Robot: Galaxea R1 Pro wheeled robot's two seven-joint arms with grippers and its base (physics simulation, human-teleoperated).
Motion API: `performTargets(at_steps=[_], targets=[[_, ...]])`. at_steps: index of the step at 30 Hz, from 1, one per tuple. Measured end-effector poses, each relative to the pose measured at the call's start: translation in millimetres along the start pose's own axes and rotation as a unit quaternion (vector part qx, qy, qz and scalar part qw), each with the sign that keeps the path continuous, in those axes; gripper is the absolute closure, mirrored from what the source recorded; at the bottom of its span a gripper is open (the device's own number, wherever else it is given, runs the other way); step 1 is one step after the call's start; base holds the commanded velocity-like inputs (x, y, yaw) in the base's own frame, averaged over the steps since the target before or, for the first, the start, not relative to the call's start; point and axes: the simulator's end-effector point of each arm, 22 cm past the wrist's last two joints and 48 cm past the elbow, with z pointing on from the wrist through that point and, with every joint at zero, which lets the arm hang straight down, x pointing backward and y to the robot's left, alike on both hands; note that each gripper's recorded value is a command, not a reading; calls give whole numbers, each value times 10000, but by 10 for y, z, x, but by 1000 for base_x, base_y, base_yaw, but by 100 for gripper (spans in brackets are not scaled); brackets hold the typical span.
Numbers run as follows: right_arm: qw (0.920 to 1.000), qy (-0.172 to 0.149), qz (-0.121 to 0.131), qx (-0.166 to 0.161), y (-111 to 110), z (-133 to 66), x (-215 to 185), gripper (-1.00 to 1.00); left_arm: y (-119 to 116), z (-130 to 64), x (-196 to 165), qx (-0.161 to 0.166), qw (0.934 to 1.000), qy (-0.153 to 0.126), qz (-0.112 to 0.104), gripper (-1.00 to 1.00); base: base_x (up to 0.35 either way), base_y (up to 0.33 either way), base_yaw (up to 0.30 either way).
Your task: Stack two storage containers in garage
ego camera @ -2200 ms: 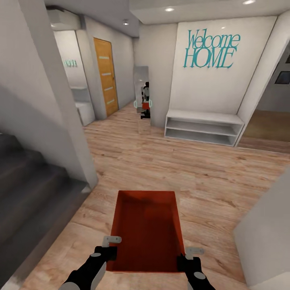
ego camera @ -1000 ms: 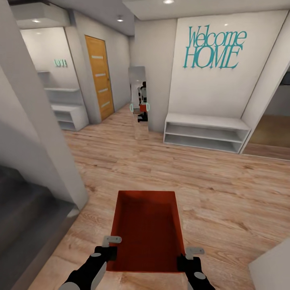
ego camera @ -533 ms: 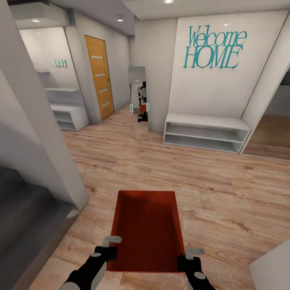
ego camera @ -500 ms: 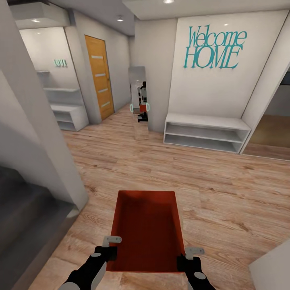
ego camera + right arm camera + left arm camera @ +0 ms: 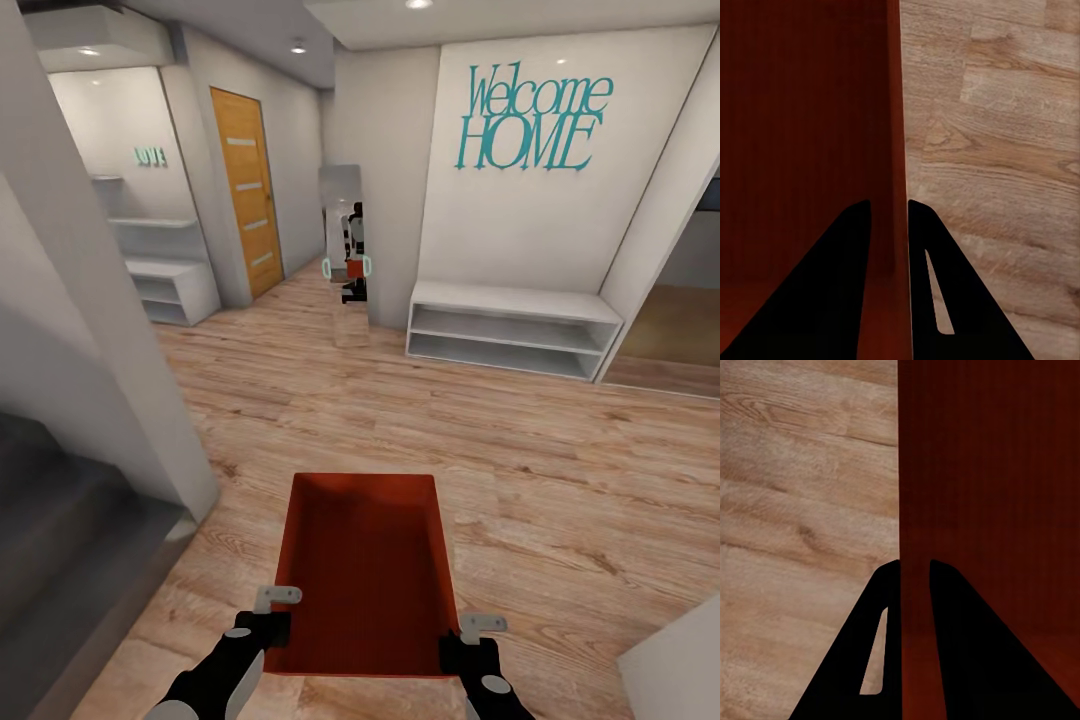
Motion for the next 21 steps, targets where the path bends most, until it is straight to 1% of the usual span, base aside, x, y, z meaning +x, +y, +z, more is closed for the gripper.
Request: performTargets(at_steps=[7, 16, 21], targets=[[10000, 0, -3, -1, 1, 0, -3, 100, 2, 0, 0, -1, 10000, 0, -3, 100, 26, 0, 0], [10000, -2, -2, -1, 1, -2, -4, 100, 1, -3, 0, -1, 10000, -2, -2, 100, 261, 0, 0], [10000, 0, -1, -1, 1, 0, -2, 100, 1, 0, 0, -1, 10000, 0, -2, 100, 67, 0, 0]])
